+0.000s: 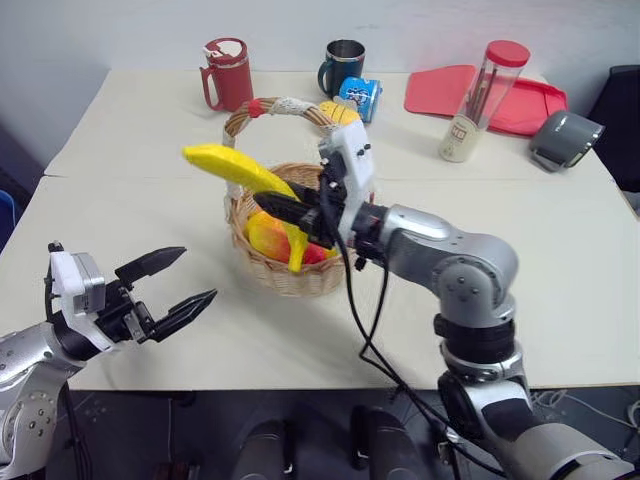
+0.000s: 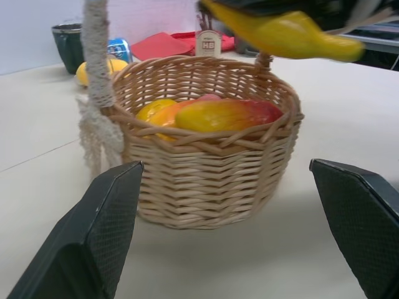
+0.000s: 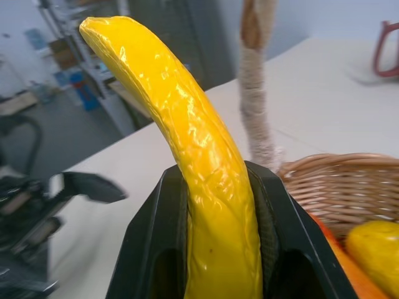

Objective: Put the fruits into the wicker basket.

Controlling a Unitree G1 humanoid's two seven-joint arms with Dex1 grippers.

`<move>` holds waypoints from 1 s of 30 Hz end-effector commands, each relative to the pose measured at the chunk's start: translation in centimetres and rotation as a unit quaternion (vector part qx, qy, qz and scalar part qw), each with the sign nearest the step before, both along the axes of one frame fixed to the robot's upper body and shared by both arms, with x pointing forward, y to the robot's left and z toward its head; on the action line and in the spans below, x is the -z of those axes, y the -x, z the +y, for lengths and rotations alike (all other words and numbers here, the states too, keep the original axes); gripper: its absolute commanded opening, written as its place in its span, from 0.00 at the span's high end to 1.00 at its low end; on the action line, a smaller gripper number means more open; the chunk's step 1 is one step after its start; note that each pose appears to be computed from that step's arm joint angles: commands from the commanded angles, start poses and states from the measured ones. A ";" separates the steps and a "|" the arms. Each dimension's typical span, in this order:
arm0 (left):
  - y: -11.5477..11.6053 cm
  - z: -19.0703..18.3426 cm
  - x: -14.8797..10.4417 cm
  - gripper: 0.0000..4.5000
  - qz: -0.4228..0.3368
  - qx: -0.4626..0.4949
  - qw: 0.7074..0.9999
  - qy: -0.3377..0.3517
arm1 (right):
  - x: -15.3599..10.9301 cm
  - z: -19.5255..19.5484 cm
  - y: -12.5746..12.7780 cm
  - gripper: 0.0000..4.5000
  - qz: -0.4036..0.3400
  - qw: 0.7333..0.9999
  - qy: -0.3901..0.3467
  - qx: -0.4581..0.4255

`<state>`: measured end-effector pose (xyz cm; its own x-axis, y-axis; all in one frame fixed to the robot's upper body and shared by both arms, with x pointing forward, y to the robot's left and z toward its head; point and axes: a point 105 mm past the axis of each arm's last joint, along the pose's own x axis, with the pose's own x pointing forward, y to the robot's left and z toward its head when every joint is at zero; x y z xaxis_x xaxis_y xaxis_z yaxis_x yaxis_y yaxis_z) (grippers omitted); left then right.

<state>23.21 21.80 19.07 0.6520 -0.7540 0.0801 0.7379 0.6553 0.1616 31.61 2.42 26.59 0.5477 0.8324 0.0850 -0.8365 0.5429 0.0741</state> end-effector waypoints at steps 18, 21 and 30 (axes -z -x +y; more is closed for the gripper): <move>0.0 -1.0 -2.7 0.00 -0.045 -0.004 0.999 0.000 | 0.3 -0.2 3.0 0.01 -0.066 0.987 0.036 -0.140; 0.0 -0.9 -2.4 0.00 -0.043 -0.003 0.999 -0.001 | -0.6 -2.3 4.8 0.01 -0.101 0.976 0.005 -0.194; -0.2 -0.2 -2.4 0.00 -0.039 0.005 0.999 0.008 | 3.7 -13.6 4.3 0.01 -0.073 0.982 0.054 -0.167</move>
<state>23.71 21.30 20.53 0.6442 -0.7549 0.1227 0.7342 0.6554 0.1772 27.05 -8.77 22.25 0.1950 0.9799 0.0431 -0.9763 0.1982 -0.0873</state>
